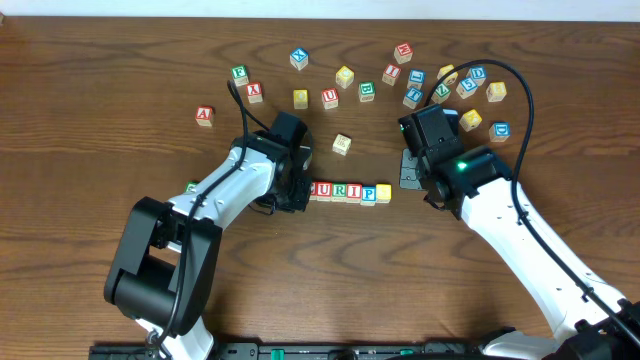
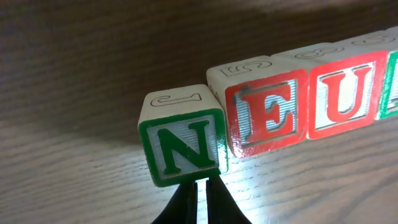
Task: Spell out NEURIPS
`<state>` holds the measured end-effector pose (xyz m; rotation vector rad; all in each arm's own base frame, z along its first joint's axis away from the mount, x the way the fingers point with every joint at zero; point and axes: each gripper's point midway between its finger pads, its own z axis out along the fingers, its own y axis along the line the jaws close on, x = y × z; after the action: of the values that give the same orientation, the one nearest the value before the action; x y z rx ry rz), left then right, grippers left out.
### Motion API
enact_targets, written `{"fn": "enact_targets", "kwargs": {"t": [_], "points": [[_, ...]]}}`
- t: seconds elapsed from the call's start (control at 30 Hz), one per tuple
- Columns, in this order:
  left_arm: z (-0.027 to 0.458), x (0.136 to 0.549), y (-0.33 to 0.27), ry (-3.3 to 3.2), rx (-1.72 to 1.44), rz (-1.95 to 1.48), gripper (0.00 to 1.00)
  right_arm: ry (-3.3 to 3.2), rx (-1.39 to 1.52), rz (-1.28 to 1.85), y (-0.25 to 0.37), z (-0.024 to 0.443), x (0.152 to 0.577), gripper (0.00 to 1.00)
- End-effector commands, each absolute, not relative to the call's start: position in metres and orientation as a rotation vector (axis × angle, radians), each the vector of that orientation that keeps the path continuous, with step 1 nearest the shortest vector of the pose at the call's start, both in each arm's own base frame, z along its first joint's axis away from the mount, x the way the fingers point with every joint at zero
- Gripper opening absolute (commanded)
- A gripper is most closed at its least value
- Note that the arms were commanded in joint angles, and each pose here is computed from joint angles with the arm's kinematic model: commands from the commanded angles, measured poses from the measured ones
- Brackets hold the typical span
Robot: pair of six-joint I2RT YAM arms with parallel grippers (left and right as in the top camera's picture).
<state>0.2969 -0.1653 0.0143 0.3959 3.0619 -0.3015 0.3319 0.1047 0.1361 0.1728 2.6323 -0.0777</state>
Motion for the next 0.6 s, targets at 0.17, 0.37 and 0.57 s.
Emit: {"fn": "enact_targets", "kwargs": {"t": [0.17,0.37,0.57], "points": [[0.0158,0.2938,-0.1609,3.051,0.419,-0.281,0.07,2.623,0.2,-0.088,0.1009,0.1386,0.3338,0.01],[0.0158,0.2939,-0.161,3.051,0.419,-0.282,0.07,2.623,0.2,-0.088,0.1009,0.1386,0.3338,0.01],[0.0159,0.2949,-0.1614,3.046,0.419,-0.283,0.07,2.622,0.2,-0.087,0.1009,0.1386,0.3338,0.01]]}}
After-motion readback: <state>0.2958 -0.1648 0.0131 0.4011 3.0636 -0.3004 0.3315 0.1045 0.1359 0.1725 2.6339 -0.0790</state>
